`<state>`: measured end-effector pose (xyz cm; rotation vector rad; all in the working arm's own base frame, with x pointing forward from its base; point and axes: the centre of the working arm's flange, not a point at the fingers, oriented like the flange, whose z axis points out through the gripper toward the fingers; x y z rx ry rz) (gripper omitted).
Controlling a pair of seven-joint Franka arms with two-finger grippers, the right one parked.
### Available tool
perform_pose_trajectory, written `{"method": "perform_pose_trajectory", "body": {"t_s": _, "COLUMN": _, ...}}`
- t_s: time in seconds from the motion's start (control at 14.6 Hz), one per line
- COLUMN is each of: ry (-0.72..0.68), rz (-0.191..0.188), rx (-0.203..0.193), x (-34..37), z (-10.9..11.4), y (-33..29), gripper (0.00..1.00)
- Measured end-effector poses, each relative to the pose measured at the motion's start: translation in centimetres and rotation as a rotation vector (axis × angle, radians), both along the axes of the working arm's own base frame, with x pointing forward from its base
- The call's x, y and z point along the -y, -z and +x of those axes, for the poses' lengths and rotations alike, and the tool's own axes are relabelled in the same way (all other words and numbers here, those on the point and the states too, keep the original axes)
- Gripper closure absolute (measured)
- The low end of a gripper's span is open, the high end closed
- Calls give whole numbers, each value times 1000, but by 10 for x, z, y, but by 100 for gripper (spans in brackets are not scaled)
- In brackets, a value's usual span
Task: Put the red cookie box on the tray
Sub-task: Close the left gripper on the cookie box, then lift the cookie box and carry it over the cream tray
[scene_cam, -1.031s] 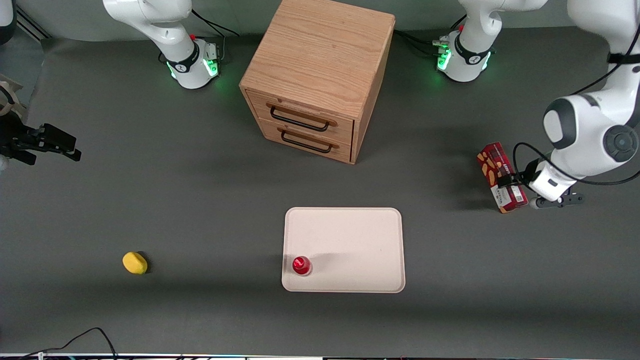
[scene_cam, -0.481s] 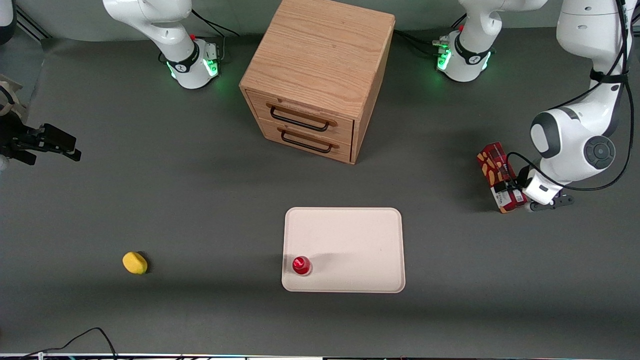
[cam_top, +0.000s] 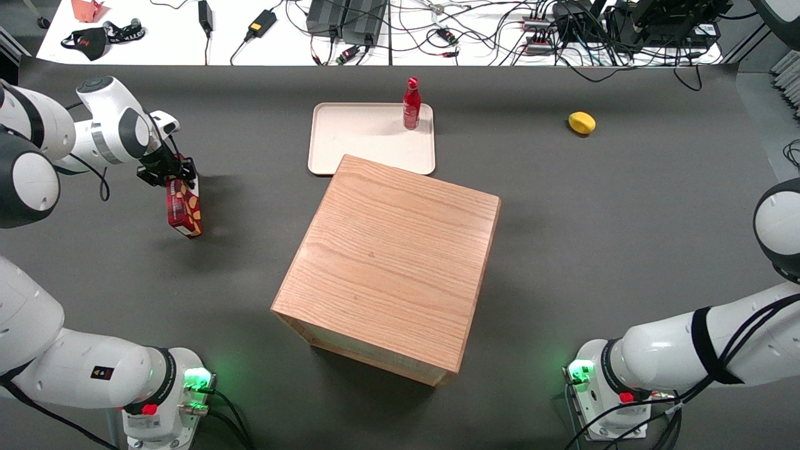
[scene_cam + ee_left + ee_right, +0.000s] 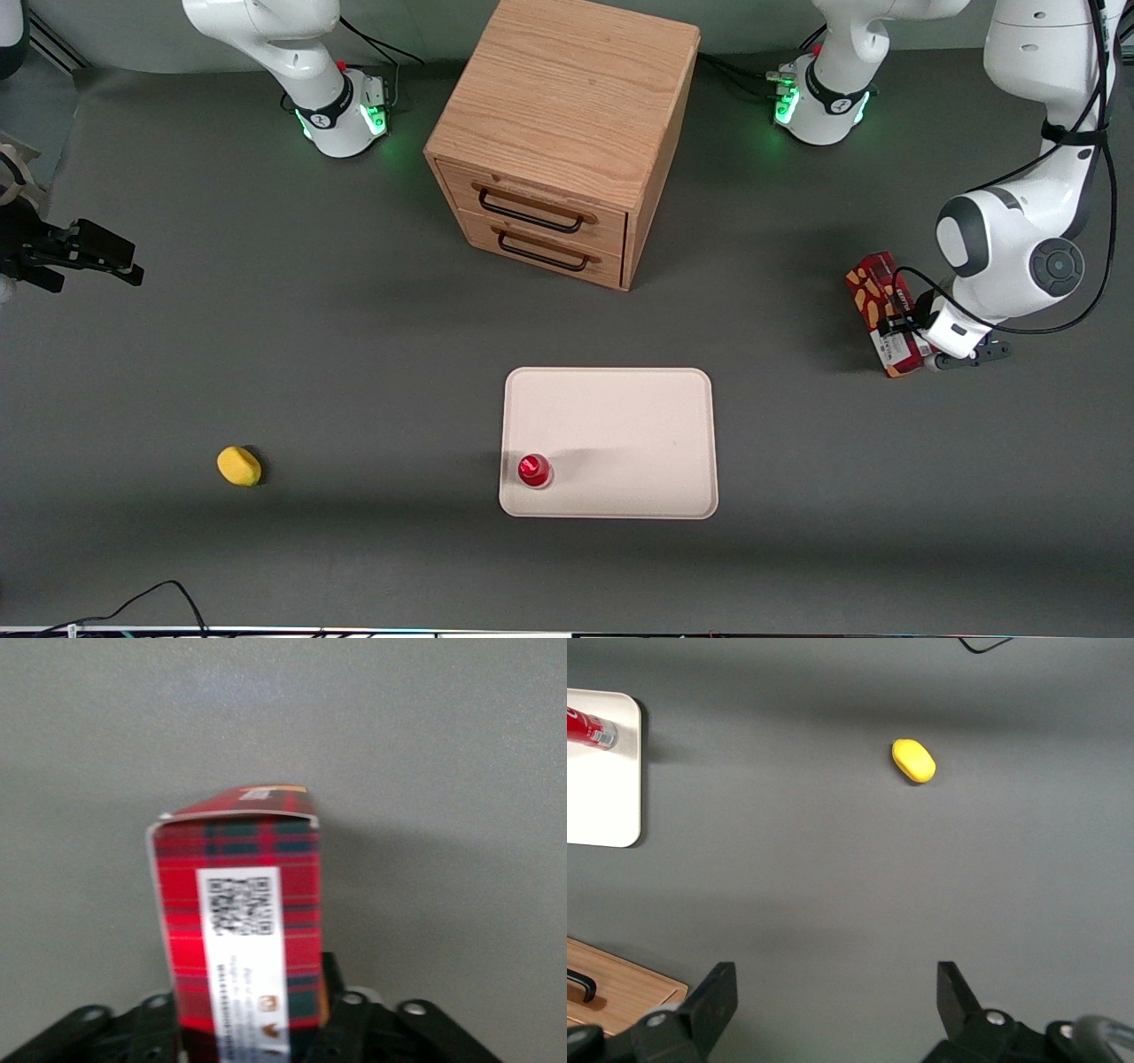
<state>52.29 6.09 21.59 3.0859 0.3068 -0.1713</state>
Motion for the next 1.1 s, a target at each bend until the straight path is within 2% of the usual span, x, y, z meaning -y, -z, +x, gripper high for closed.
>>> {"method": "perform_pose_trajectory", "body": {"t_s": 0.07, "ry": 0, "rz": -1, "rx": 0, "x": 1, "z": 0, "y": -1, "gripper": 62}}
{"method": "perform_pose_trajectory", "body": {"t_s": 0.14, "ry": 2, "rz": -3, "rx": -3, "x": 2, "z": 0, "y": -1, "gripper": 67}}
{"method": "perform_pose_trajectory", "body": {"t_s": 0.48, "ry": -5, "rz": -37, "rx": -40, "x": 24, "z": 6, "y": -34, "gripper": 68}}
{"method": "perform_pose_trajectory", "body": {"t_s": 0.69, "ry": 16, "rz": -74, "rx": -83, "x": 50, "z": 30, "y": -111, "gripper": 69}}
{"method": "perform_pose_trajectory", "body": {"t_s": 0.76, "ry": 40, "rz": -74, "rx": -93, "x": 61, "z": 40, "y": -146, "gripper": 71}}
{"method": "perform_pose_trajectory", "body": {"t_s": 0.82, "ry": 63, "rz": -66, "rx": -91, "x": 71, "z": 49, "y": -182, "gripper": 71}}
{"method": "perform_pose_trajectory", "body": {"t_s": 0.96, "ry": 93, "rz": -56, "rx": -63, "x": 97, "z": 64, "y": -246, "gripper": 71}}
{"method": "perform_pose_trajectory", "body": {"t_s": 1.1, "ry": 102, "rz": -53, "rx": -42, "x": 133, "z": 69, "y": -289, "gripper": 71}}
